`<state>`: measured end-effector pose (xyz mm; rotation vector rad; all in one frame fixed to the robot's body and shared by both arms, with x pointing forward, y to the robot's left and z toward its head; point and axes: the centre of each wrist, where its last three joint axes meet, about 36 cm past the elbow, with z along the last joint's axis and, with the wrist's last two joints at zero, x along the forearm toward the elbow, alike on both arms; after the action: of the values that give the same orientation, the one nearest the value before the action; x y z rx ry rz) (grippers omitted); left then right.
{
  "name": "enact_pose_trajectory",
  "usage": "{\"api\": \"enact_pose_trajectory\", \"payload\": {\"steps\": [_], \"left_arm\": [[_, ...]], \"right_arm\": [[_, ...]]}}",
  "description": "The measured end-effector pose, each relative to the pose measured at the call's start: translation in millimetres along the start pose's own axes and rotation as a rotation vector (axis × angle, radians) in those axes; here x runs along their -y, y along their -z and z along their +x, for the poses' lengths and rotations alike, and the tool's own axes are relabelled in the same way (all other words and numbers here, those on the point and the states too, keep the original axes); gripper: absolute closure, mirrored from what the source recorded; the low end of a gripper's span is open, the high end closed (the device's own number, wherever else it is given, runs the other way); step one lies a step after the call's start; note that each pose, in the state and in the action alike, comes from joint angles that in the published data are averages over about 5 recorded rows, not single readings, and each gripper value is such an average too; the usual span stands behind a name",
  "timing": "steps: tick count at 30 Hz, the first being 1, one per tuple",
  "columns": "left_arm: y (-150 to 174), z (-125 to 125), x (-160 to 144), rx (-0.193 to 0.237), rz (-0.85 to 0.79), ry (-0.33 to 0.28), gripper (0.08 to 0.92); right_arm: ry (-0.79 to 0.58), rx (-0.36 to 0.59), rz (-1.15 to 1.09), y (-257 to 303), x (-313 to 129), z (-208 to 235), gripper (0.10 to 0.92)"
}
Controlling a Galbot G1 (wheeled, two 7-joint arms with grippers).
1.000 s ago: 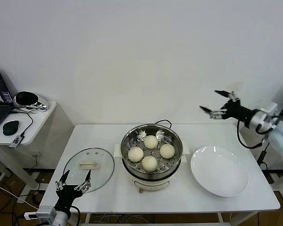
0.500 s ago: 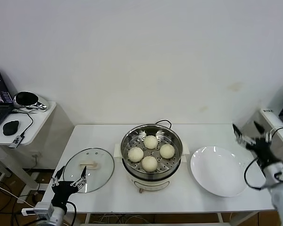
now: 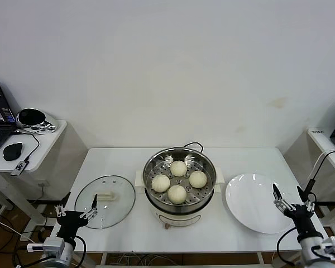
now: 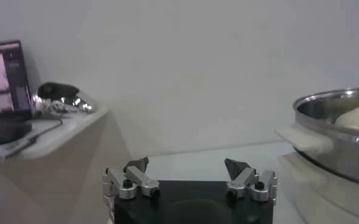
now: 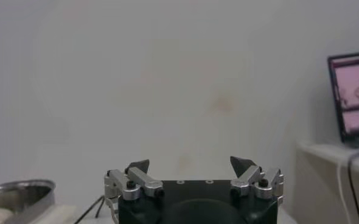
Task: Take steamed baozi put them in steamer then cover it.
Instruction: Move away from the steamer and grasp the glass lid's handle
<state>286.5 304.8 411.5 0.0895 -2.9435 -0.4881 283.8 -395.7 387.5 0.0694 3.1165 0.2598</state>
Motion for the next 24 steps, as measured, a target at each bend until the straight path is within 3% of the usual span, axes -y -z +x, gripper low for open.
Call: {"api": "enact_pose_trajectory", "payload": {"steps": [11, 17, 24], "left_arm": [[-28.6, -7.6, -11.9, 0.086, -0.674, 0.111, 0.177], [-41.6, -15.9, -21.2, 0.138, -0.934, 0.085, 0.177], [-56.3, -30.9, -22.8, 0.167, -1.094, 0.018, 0.177]], "right_arm": [[-0.013, -0.025, -0.012, -14.0, -12.5, 14.1, 0.2], [-0.018, -0.032, -0.01, -19.9, -16.0, 17.7, 0.2], [-0.02, -0.047, -0.007, -25.4, -19.8, 22.5, 0.2]]}}
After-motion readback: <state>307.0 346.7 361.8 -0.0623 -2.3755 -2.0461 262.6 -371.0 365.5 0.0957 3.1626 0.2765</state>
